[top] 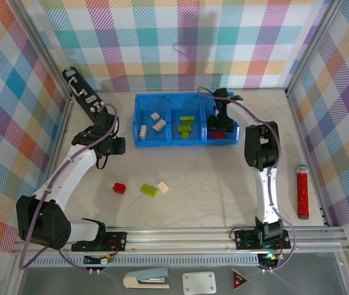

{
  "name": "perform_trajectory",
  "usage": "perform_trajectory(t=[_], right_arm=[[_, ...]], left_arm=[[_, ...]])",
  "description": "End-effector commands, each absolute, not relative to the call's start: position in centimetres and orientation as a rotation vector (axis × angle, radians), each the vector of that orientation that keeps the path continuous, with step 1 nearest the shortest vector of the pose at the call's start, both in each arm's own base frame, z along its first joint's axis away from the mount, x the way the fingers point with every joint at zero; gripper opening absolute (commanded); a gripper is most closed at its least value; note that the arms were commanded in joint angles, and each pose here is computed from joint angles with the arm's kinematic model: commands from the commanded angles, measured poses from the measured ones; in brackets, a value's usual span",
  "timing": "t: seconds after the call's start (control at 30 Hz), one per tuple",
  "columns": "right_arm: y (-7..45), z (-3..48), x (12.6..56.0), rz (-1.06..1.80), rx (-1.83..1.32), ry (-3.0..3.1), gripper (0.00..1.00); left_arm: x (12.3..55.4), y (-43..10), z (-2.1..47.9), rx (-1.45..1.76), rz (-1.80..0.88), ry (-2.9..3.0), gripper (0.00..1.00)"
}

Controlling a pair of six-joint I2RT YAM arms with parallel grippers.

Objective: Sort the legos into containers by color
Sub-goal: Place the lego in the container.

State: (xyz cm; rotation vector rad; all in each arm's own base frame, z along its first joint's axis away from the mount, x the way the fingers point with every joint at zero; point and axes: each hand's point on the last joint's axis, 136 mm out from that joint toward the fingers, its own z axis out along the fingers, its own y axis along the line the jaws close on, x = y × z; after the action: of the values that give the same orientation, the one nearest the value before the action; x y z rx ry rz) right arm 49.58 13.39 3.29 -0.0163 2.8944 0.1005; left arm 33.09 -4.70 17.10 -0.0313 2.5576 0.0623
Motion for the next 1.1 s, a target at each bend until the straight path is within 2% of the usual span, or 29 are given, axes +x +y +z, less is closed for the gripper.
perform_trajectory(t=[0.0, 0.3, 1.07], right_arm=[[13.6, 2.8, 49.8, 0.137, -0.021, 2.904, 0.63], [13.7, 4.3, 50.0, 0.148, -0.008, 2.881, 0.70], [13.6, 12.3, 47.6, 0.210, -0.028, 2.795, 0.75]], left_arm=[[33.3, -4.1, 17.1, -0.043, 0.081, 2.555, 0.50], [33.3, -4.1, 17.1, -0.042, 0.079, 2.555, 0.50], [32.9, -4.2, 17.7, -0.045, 0.057, 2.534, 0.50]])
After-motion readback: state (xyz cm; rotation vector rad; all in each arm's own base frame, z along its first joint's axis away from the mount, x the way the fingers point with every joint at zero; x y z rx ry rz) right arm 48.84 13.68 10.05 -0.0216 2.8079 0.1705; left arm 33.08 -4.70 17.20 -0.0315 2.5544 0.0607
